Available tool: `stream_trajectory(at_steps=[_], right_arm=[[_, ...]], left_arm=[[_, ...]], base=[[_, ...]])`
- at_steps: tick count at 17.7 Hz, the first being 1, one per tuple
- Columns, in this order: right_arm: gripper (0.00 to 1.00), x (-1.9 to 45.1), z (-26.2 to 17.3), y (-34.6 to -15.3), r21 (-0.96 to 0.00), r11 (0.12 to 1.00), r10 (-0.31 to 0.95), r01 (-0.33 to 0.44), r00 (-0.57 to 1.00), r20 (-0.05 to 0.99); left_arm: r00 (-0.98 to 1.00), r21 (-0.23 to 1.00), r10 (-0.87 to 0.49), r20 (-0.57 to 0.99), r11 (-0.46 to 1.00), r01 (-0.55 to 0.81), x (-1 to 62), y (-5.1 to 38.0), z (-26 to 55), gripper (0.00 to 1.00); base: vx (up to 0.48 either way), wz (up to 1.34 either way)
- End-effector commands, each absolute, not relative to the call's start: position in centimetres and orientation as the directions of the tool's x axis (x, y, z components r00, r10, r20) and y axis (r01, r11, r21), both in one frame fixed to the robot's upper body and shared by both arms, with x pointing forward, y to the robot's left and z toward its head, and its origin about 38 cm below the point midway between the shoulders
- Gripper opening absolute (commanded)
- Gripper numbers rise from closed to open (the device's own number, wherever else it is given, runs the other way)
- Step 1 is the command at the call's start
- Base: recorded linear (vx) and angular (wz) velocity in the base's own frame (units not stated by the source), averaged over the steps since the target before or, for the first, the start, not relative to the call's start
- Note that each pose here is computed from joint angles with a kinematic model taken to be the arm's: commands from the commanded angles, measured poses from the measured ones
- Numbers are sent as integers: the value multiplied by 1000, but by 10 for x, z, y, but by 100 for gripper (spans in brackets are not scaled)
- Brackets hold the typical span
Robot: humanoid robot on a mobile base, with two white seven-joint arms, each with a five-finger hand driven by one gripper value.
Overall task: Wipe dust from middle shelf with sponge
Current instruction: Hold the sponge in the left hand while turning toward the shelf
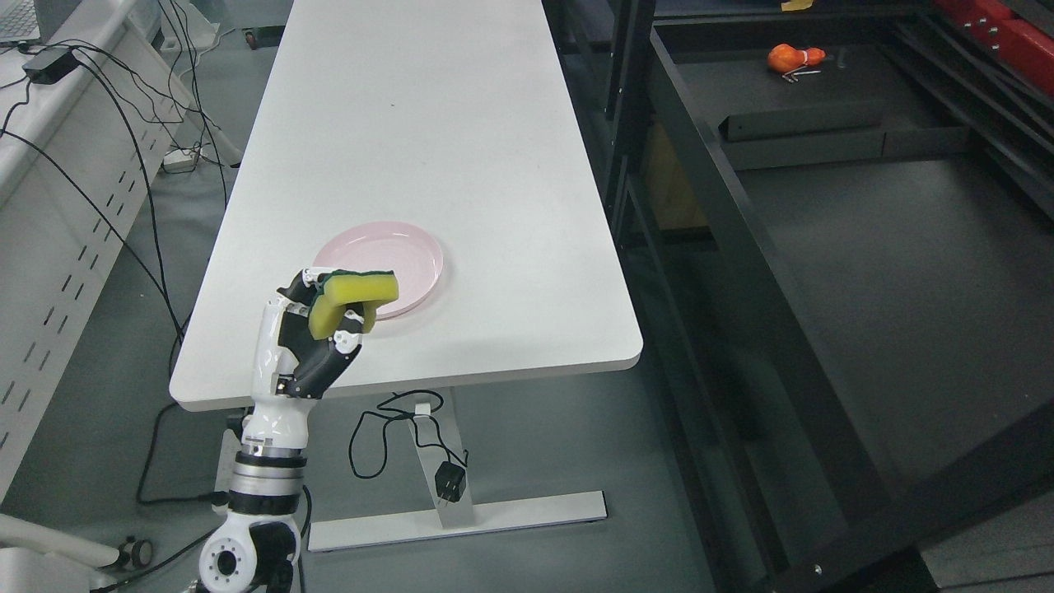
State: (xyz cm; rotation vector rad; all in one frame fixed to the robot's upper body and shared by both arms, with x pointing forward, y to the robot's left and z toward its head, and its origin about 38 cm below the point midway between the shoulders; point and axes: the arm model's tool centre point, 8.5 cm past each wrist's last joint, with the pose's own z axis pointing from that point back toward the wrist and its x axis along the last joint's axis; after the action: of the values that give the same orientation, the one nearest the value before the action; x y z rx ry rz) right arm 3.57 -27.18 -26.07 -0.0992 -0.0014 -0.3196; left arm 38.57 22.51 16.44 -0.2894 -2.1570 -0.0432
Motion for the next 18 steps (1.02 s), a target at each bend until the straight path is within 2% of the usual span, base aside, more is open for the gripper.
stream_trajectory(at_steps=[1,18], right_arm=[[100,41,-260,-284,-112,942,-313,316,949,39],[100,41,-260,-284,-112,942,-313,316,949,39]], left_arm=[[-530,-68,213,821,958,280,381,207,164,0],[-523,-70,217,824,956,286,381,205,163,1]], base=[[-184,0],[-224,-198]])
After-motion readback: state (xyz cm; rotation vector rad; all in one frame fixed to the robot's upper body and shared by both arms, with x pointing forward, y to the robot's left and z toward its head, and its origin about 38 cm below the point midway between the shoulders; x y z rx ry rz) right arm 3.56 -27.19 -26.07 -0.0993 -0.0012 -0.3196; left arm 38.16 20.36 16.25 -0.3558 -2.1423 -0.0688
